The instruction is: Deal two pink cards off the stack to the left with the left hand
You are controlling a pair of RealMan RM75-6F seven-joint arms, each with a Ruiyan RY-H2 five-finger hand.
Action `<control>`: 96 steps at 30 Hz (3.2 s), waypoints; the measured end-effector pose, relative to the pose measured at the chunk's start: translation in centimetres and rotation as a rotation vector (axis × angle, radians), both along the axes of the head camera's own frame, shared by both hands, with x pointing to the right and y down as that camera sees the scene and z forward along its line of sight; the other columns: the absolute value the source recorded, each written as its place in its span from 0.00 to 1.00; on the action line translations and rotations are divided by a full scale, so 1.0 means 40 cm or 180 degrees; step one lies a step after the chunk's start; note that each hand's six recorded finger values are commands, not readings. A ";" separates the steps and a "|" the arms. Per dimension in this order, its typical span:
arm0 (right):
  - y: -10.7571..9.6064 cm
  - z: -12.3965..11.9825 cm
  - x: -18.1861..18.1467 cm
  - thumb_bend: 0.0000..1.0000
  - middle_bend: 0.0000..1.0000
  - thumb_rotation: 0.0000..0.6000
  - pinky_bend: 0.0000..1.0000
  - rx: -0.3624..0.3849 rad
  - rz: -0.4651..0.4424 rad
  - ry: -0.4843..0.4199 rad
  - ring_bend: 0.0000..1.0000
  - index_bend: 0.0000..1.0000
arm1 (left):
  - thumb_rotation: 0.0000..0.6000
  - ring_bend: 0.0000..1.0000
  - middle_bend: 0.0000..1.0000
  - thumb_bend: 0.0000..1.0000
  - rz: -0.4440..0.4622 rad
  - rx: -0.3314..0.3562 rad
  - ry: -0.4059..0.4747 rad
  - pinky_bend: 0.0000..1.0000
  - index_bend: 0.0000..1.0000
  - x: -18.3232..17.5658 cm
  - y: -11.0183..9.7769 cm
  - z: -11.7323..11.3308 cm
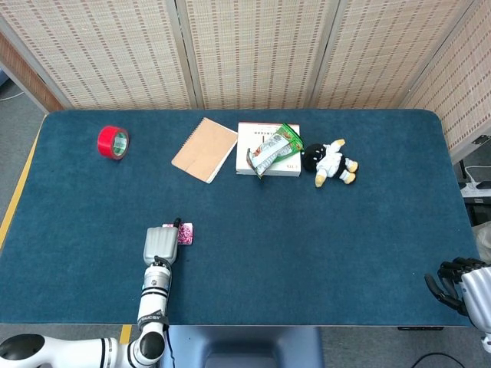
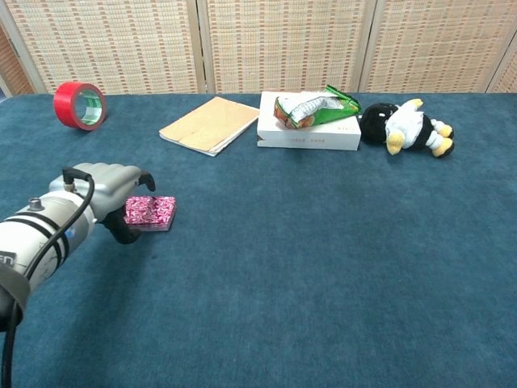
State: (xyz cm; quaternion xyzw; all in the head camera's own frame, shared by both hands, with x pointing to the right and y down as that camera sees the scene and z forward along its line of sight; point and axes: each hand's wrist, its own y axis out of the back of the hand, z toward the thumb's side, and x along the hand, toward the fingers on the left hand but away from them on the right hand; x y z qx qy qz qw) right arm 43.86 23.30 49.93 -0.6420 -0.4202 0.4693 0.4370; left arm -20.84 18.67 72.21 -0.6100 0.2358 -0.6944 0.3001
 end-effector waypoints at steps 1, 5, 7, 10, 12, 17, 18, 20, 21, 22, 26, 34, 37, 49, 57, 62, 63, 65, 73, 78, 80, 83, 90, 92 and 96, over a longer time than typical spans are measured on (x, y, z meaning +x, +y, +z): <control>0.000 0.000 0.000 0.30 0.83 1.00 0.78 0.0000 0.0000 -0.0001 0.73 0.99 | 1.00 1.00 1.00 0.36 -0.0005 0.0003 -0.0008 1.00 0.20 0.002 -0.001 0.003; -0.001 0.000 0.001 0.30 0.83 1.00 0.78 -0.0004 0.0002 -0.0001 0.73 0.99 | 1.00 1.00 1.00 0.36 -0.0021 0.0004 -0.0024 1.00 0.22 0.009 -0.005 0.011; -0.001 0.000 0.001 0.30 0.83 1.00 0.78 -0.0004 0.0000 -0.0002 0.73 0.99 | 1.00 1.00 1.00 0.36 -0.0020 -0.0003 -0.0037 1.00 0.23 0.009 -0.009 0.016; -0.001 0.000 0.001 0.30 0.83 1.00 0.78 -0.0005 0.0001 -0.0001 0.73 0.99 | 1.00 1.00 1.00 0.37 -0.0023 -0.0005 -0.0054 1.00 0.23 0.010 -0.016 0.023; 0.000 0.000 0.001 0.30 0.83 1.00 0.78 -0.0009 0.0002 0.0001 0.73 0.99 | 1.00 1.00 1.00 0.37 -0.0024 -0.0010 -0.0062 1.00 0.23 0.011 -0.017 0.026; 0.000 0.000 0.001 0.30 0.83 1.00 0.78 -0.0009 -0.0001 -0.0001 0.73 0.99 | 1.00 1.00 1.00 0.37 -0.0037 -0.0006 -0.0059 1.00 0.24 0.012 -0.020 0.029; 0.000 0.000 0.001 0.30 0.83 1.00 0.78 -0.0009 -0.0001 0.0000 0.73 0.99 | 1.00 1.00 1.00 0.37 -0.0035 -0.0003 -0.0059 1.00 0.25 0.012 -0.021 0.030; 0.000 0.000 0.001 0.30 0.83 1.00 0.78 -0.0013 -0.0001 0.0000 0.73 0.99 | 1.00 1.00 1.00 0.37 -0.0038 0.0003 -0.0058 1.00 0.25 0.012 -0.022 0.030; 0.000 0.000 0.001 0.30 0.83 1.00 0.78 -0.0015 -0.0003 0.0000 0.73 0.99 | 1.00 1.00 1.00 0.37 -0.0040 0.0006 -0.0058 1.00 0.26 0.012 -0.022 0.031; 0.000 0.000 0.000 0.30 0.83 1.00 0.78 -0.0014 -0.0004 0.0000 0.73 0.99 | 1.00 1.00 1.00 0.38 -0.0042 0.0007 -0.0057 1.00 0.26 0.011 -0.022 0.031; 0.000 0.000 0.000 0.30 0.83 1.00 0.78 -0.0013 -0.0004 -0.0001 0.73 0.99 | 1.00 1.00 1.00 0.38 -0.0046 0.0009 -0.0056 1.00 0.29 0.011 -0.023 0.032; 0.001 0.002 -0.001 0.30 0.83 1.00 0.78 -0.0033 -0.0021 -0.0007 0.73 0.99 | 1.00 1.00 1.00 0.38 -0.0034 0.0049 -0.0017 1.00 0.35 0.009 -0.022 0.030; 0.001 0.002 -0.001 0.30 0.83 1.00 0.78 -0.0033 -0.0024 -0.0006 0.73 0.99 | 1.00 1.00 1.00 0.38 -0.0008 0.0086 0.0013 1.00 0.37 0.008 -0.022 0.022; 0.004 0.004 -0.004 0.30 0.83 1.00 0.78 -0.0044 -0.0040 -0.0005 0.73 0.99 | 1.00 1.00 1.00 0.39 0.0175 0.0322 -0.0021 1.00 0.43 -0.108 -0.004 -0.060; 0.005 0.008 -0.007 0.30 0.83 1.00 0.78 -0.0058 -0.0056 -0.0003 0.73 0.99 | 1.00 1.00 1.00 0.38 0.0127 0.0354 -0.0127 1.00 0.43 -0.294 0.049 -0.114; 0.006 0.011 -0.010 0.30 0.83 1.00 0.78 -0.0064 -0.0067 0.0007 0.73 0.99 | 1.00 1.00 1.00 0.38 0.0034 0.0350 -0.0115 1.00 0.44 -0.375 0.091 -0.134; 0.007 0.012 -0.011 0.30 0.83 1.00 0.78 -0.0069 -0.0068 0.0011 0.73 0.99 | 1.00 1.00 1.00 0.38 0.0024 0.0347 -0.0106 1.00 0.44 -0.384 0.097 -0.135; 0.007 0.014 -0.011 0.30 0.83 1.00 0.78 -0.0081 -0.0072 0.0014 0.73 0.99 | 1.00 1.00 1.00 0.38 0.0011 0.0330 -0.0100 1.00 0.44 -0.403 0.112 -0.135; 0.006 0.014 -0.011 0.30 0.83 1.00 0.78 -0.0082 -0.0066 0.0015 0.73 0.99 | 1.00 1.00 1.00 0.38 0.0037 0.0299 -0.0146 1.00 0.32 -0.421 0.128 -0.122; 0.005 0.013 -0.011 0.30 0.83 1.00 0.78 -0.0079 -0.0067 0.0012 0.73 0.99 | 1.00 1.00 1.00 0.37 0.0037 0.0287 -0.0221 1.00 0.23 -0.425 0.126 -0.110; 0.005 0.013 -0.011 0.30 0.83 1.00 0.78 -0.0077 -0.0067 0.0011 0.73 0.99 | 1.00 1.00 1.00 0.37 0.0029 0.0265 -0.0235 1.00 0.22 -0.426 0.129 -0.104; 0.005 0.014 -0.011 0.30 0.83 1.00 0.78 -0.0082 -0.0068 0.0016 0.73 0.99 | 1.00 1.00 1.00 0.36 0.0027 0.0231 -0.0253 1.00 0.21 -0.427 0.133 -0.098; 0.005 0.017 -0.014 0.30 0.83 1.00 0.78 -0.0086 -0.0075 0.0023 0.73 0.99 | 1.00 1.00 1.00 0.36 0.0027 0.0216 -0.0224 1.00 0.20 -0.420 0.136 -0.103; 0.005 0.018 -0.015 0.30 0.83 1.00 0.78 -0.0088 -0.0075 0.0029 0.73 0.99 | 1.00 1.00 1.00 0.35 0.0046 0.0251 -0.0168 1.00 0.20 -0.408 0.133 -0.112; 0.006 0.021 -0.017 0.30 0.83 1.00 0.78 -0.0100 -0.0088 0.0035 0.73 0.99 | 1.00 1.00 1.00 0.35 0.0138 0.0374 -0.0038 1.00 0.21 -0.370 0.118 -0.132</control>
